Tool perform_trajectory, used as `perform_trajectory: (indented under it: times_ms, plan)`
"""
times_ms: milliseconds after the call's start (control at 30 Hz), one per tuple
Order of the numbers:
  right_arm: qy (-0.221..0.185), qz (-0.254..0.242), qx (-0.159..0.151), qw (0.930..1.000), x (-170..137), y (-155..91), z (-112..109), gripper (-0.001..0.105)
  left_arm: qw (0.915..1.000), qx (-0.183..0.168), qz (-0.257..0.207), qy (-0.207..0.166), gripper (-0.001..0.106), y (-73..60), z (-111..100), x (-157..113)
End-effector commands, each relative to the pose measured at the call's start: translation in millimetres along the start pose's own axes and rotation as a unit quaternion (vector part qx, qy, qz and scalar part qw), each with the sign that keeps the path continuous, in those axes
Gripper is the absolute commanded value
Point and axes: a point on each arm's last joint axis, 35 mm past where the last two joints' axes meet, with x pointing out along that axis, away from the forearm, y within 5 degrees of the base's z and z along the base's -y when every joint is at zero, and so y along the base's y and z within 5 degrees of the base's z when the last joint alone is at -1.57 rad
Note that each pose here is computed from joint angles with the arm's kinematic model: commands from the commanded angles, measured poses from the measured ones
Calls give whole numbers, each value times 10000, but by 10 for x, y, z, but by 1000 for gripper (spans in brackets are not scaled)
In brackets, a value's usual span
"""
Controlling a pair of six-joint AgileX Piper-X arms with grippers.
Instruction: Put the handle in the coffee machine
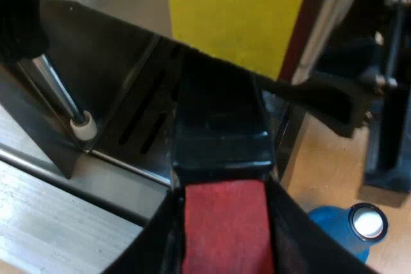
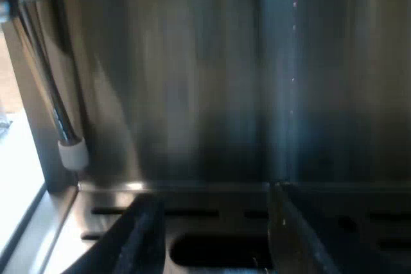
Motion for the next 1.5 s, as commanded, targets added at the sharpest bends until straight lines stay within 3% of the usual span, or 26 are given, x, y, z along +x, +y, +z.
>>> perform_trajectory:
  times_ms: [33, 133, 233, 533, 700, 867, 1033, 1500]
  plan:
    - [-284, 18, -204, 9994, 97, -43, 73, 38, 9916, 535, -636, -996, 0, -155, 169, -97]
    - [-520, -17, -250, 9983, 154, -76, 110, 38, 9915, 552, -634, -997, 0, -155, 169, -97]
    - [-847, 77, -2, 9964, 235, -124, 145, 38, 9914, 563, -633, -998, 0, -155, 169, -97]
    - [-1083, -248, 386, 9931, 327, -246, 209, 38, 9914, 563, -633, -998, 0, -155, 169, -97]
    - [-1230, -256, 199, 9919, 316, -255, 249, 37, 9914, 563, -633, -998, 0, -155, 169, -97]
    - [-1491, -230, 280, 9882, 296, -274, 314, 37, 9914, 563, -633, -998, 0, -155, 169, -97]
    - [-1605, -316, 71, 9865, 285, -289, 348, 37, 9914, 563, -633, -998, 0, -155, 169, -97]
    - [-1748, -349, 259, 9837, 270, -308, 385, 37, 9916, 563, -624, -986, 0, -154, 169, -97]
